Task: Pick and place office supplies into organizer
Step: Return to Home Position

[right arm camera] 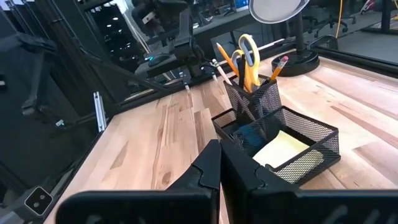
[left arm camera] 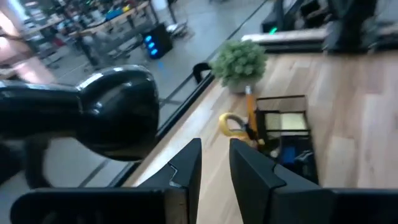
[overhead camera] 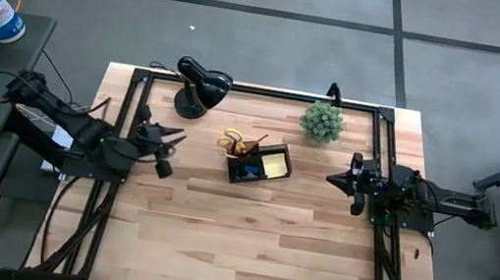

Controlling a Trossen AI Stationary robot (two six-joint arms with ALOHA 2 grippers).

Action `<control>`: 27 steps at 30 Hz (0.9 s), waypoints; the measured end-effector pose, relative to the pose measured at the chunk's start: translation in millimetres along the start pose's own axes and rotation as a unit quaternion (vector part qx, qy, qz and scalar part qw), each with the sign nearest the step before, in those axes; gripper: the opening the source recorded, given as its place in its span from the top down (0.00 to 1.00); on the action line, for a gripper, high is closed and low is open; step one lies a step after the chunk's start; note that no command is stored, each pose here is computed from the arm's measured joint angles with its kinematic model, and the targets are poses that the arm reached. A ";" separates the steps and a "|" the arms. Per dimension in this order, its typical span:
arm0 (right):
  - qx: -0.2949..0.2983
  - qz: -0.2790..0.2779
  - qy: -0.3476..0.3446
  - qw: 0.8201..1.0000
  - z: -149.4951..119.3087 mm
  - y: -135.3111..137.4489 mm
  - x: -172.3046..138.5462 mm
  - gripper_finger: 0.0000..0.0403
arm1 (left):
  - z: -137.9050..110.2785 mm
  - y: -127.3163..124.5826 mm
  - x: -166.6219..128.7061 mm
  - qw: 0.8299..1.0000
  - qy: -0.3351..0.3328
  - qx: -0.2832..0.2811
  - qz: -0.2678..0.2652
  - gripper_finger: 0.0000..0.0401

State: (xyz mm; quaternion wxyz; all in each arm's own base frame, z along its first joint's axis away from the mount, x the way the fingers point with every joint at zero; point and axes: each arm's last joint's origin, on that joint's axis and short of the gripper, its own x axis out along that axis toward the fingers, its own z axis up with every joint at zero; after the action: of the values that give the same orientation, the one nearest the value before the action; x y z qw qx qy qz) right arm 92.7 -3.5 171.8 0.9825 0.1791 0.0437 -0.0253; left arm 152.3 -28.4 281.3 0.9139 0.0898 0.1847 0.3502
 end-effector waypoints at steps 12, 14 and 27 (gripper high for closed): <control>0.000 -0.001 0.000 1.000 0.0 -0.1 0.0 1.00 | -74.4 10.2 -2.2 0.966 -0.228 -0.041 -0.113 0.84; 0.000 -0.001 -0.001 1.000 0.0 -0.1 0.0 1.00 | -80.8 11.2 -3.4 0.957 -0.260 -0.031 -0.127 0.88; 0.000 -0.001 0.000 1.000 0.0 -0.1 0.0 1.00 | -99.3 19.5 6.2 0.915 -0.344 0.026 -0.209 0.99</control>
State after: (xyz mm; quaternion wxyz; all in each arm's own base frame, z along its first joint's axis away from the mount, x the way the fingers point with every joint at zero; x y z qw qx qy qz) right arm 92.7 -3.6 171.8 0.9826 0.1788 0.0435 -0.0267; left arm 105.0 -6.4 194.4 0.9706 0.1878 -0.1177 0.0941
